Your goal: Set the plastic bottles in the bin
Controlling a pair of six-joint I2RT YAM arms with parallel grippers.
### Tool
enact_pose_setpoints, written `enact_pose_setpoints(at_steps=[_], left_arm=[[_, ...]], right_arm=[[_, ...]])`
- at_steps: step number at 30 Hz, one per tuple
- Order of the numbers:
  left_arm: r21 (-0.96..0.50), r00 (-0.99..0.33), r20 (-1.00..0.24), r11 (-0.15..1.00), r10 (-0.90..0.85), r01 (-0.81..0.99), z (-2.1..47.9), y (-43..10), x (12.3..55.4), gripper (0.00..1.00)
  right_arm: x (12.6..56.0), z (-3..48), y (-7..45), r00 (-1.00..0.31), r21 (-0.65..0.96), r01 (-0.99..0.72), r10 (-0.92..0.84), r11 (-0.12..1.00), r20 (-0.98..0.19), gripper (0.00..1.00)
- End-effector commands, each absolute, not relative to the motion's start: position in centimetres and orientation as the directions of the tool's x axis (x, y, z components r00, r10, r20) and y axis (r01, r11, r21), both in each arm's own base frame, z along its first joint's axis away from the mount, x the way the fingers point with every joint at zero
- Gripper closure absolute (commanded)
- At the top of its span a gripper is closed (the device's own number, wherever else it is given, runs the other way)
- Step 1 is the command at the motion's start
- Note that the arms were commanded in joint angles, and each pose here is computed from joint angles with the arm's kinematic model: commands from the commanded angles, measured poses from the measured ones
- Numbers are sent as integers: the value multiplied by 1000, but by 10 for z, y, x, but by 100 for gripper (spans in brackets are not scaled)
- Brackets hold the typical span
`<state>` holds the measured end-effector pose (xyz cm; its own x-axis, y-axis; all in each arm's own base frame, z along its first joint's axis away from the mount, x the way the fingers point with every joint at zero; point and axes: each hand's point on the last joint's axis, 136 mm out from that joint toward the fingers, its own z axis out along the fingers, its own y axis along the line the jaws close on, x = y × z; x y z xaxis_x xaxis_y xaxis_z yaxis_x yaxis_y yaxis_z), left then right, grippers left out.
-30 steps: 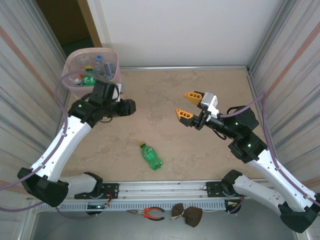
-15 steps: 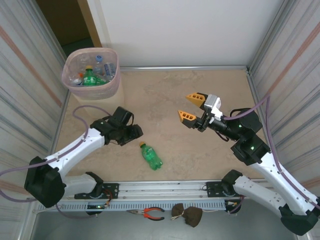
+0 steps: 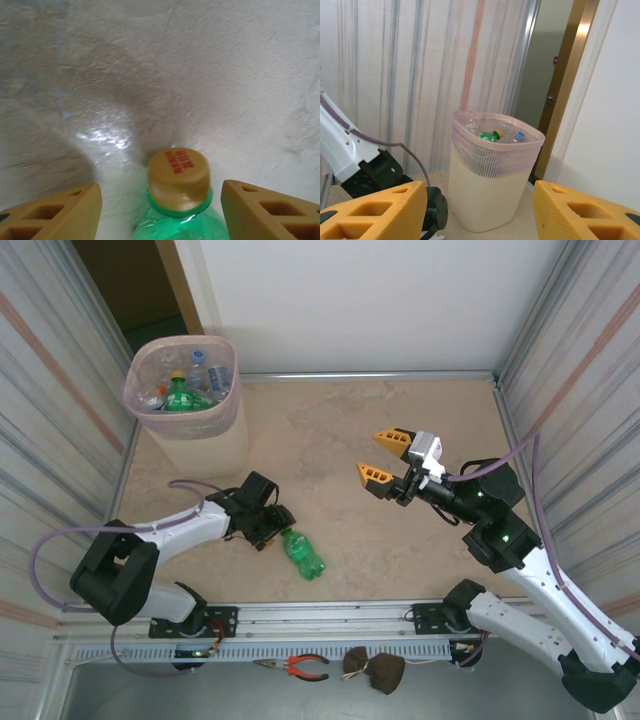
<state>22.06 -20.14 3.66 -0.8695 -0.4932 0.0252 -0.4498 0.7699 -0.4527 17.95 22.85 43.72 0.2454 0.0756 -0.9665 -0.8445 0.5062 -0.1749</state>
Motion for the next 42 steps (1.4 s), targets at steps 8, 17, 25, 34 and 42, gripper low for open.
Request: enact_pose_setpoints(at_steps=[8, 17, 25, 34, 42], left_arm=[[-480, -871, 63, 751, -487, -454, 25, -217, 226, 44], [-486, -877, 61, 753, -477, -443, 25, -220, 229, 56], [-493, -884, 27, 763, -466, -417, 36, -220, 234, 65], [-487, -922, -157, 840, -353, -239, 89, -217, 255, 71], [-469, -882, -437, 881, -173, 59, 184, -218, 282, 77]], right_arm=[[182, 443, 225, 229, -148, -839, 93, 523, -969, 43], [184, 443, 224, 226, -145, -836, 92, 529, -970, 43], [185, 441, 225, 223, -144, -835, 88, 531, -971, 43], [186, 441, 224, 229, -152, -829, 79, 538, -970, 43], [189, 442, 221, 239, -160, -815, 72, 557, -968, 43]])
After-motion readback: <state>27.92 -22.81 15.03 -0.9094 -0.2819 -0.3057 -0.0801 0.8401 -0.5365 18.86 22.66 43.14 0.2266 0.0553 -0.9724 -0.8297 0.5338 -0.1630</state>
